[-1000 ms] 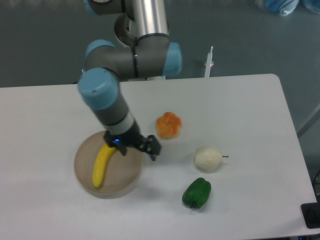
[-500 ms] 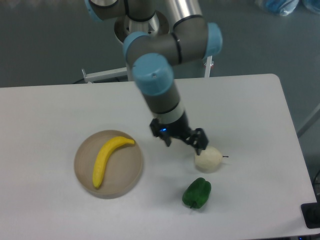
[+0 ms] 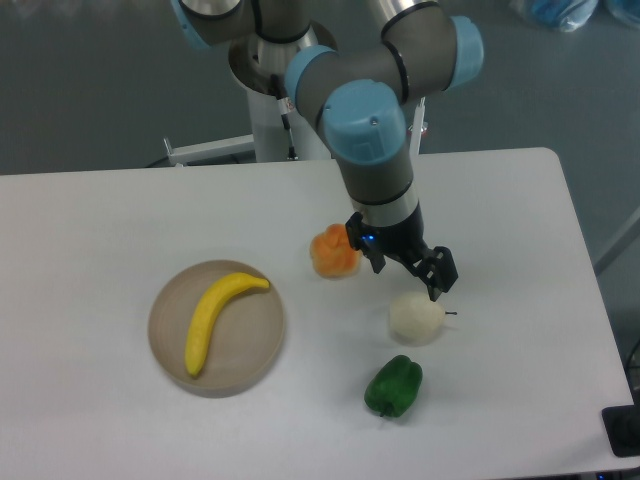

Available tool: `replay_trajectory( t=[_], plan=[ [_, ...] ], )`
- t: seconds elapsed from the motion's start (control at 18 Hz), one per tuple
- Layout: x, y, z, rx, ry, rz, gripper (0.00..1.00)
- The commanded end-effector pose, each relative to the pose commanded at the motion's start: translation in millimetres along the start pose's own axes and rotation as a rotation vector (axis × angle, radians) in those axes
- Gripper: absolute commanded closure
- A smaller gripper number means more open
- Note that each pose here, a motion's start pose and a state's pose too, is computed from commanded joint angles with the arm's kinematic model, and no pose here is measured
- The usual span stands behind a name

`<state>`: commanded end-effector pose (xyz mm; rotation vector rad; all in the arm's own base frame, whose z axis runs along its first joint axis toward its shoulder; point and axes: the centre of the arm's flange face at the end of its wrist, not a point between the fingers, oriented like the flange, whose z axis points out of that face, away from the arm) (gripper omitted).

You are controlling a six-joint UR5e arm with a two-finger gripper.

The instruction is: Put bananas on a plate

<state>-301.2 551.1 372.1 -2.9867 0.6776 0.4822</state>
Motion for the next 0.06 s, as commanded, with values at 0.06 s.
replay_trajectory(
  t=[0.06],
  plan=[
    [-0.6,0.0,-0.6,-0.001,-0.002,0.0,0.0]
  ],
)
